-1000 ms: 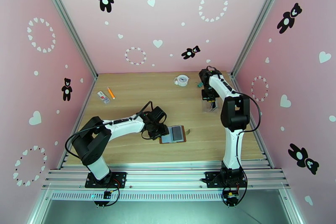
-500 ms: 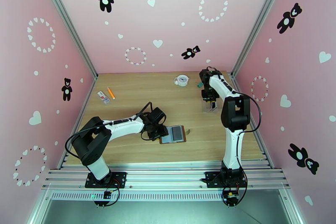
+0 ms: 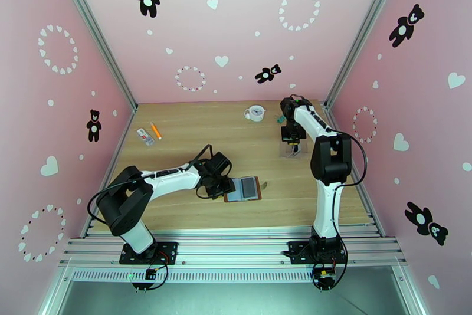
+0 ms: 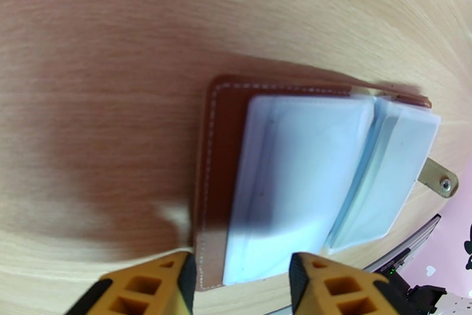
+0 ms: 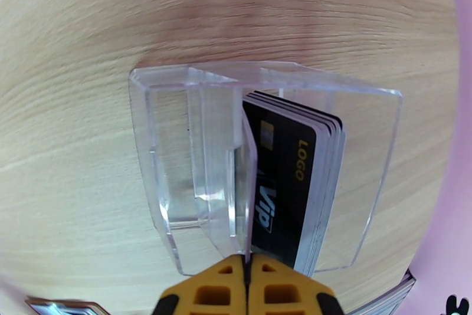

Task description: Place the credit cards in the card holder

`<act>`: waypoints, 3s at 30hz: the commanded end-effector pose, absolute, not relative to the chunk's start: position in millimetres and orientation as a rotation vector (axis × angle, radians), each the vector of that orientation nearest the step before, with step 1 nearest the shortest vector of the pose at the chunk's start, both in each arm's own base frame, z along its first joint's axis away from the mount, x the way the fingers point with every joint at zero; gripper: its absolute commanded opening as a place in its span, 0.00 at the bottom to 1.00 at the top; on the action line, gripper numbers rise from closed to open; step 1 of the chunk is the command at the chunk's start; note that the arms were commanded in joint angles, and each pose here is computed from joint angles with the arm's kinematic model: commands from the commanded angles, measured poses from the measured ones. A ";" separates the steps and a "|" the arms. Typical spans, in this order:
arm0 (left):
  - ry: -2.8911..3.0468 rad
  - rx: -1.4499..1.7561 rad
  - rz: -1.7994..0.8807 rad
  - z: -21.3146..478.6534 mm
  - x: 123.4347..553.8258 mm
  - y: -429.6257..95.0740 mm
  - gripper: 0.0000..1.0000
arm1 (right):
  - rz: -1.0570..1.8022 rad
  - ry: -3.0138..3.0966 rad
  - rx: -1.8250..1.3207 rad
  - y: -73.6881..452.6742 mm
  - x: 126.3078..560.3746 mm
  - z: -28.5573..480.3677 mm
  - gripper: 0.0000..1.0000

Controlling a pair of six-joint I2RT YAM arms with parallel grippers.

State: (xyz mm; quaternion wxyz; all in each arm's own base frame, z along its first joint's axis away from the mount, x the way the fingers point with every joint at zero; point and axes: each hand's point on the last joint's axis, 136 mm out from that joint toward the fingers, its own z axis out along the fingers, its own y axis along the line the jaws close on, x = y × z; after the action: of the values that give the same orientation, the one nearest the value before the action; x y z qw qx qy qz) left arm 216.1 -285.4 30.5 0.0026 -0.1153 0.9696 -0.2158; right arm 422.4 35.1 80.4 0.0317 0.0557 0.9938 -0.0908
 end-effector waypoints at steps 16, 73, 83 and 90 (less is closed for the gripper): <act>2.964 -0.392 -0.683 40.6 217.8 -276.0 0.47 | 0.035 3.102 -0.044 164.9 378.8 85.4 0.00; 2.918 -0.384 -0.746 50.2 215.3 -273.7 0.47 | 0.188 3.028 0.062 157.5 374.8 132.7 0.00; 2.912 -0.392 -0.752 50.6 215.2 -271.6 0.47 | 0.210 3.035 0.095 155.0 373.8 127.6 0.00; 2.910 -0.396 -0.751 52.2 213.6 -269.7 0.47 | 0.134 3.042 0.111 140.8 385.0 112.4 0.00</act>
State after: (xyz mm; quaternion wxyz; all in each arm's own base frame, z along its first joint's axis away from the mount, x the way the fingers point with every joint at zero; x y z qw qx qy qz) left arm 213.9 -273.8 49.1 0.0459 -0.1249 0.9599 -0.2469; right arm 381.3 150.0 125.1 0.0557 0.0328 0.9960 0.0613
